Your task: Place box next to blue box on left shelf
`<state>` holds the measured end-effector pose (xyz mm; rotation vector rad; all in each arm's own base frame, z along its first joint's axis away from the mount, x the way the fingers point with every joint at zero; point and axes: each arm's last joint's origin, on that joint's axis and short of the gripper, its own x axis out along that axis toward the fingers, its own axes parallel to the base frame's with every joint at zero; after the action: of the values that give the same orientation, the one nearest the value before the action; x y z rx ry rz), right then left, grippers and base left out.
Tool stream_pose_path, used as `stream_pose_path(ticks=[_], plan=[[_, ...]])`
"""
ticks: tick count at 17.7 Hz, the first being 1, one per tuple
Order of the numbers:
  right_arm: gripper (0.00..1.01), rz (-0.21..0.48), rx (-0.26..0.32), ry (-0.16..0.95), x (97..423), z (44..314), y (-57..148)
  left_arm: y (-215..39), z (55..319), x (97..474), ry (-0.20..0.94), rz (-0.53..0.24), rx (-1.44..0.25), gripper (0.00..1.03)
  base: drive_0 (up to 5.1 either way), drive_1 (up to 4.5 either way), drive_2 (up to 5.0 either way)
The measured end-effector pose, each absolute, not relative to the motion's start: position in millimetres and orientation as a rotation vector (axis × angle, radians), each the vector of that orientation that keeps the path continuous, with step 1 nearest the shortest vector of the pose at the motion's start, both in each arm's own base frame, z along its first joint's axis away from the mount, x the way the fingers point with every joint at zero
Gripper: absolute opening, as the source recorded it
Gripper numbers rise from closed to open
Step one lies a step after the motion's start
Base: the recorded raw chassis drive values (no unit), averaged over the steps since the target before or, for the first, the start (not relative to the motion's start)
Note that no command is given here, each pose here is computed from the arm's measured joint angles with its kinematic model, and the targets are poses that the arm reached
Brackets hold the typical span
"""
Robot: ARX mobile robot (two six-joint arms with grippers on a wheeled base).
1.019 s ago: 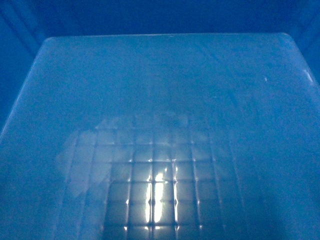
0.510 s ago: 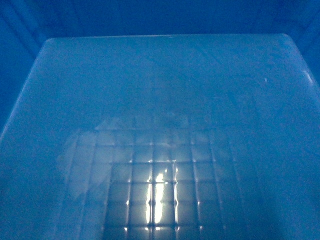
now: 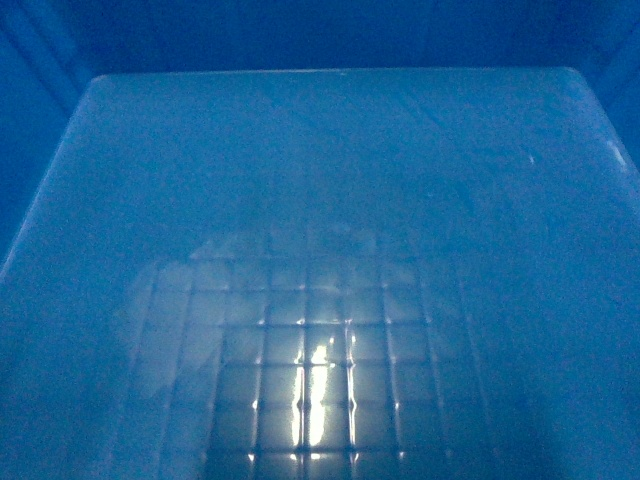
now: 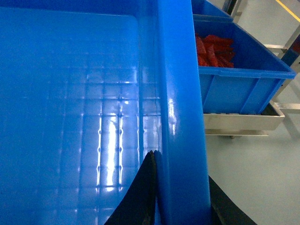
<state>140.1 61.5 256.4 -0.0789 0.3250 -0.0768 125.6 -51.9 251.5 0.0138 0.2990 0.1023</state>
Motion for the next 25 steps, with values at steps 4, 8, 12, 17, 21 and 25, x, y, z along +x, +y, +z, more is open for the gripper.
stream_pose_path(ticks=[4, 8, 12, 17, 21, 25], plan=[[0.13, -0.076, -0.079, 0.326, 140.0, 256.3, 61.5, -51.9, 251.5, 125.6, 0.299, 0.102, 0.014, 0.07, 0.0, 0.00, 0.0], [0.13, -0.076, -0.081, 0.329, 139.9, 256.0, 61.5, -51.8, 251.1, 125.5, 0.304, 0.102, 0.016, 0.07, 0.0, 0.00, 0.0], [0.13, -0.075, -0.081, 0.329, 140.1, 255.5, 61.6, -52.0, 251.0, 125.7, 0.302, 0.101, 0.015, 0.07, 0.0, 0.00, 0.0], [0.13, -0.076, -0.080, 0.328, 140.1, 255.6, 61.6, -52.0, 251.1, 125.7, 0.301, 0.101, 0.014, 0.07, 0.0, 0.00, 0.0], [0.13, -0.075, -0.080, 0.328, 140.1, 255.6, 61.6, -52.0, 251.1, 125.7, 0.301, 0.101, 0.014, 0.07, 0.0, 0.00, 0.0], [0.13, -0.076, -0.077, 0.323, 139.6, 256.4, 61.3, -51.7, 251.5, 125.3, 0.298, 0.103, 0.014, 0.07, 0.0, 4.02, -4.1]])
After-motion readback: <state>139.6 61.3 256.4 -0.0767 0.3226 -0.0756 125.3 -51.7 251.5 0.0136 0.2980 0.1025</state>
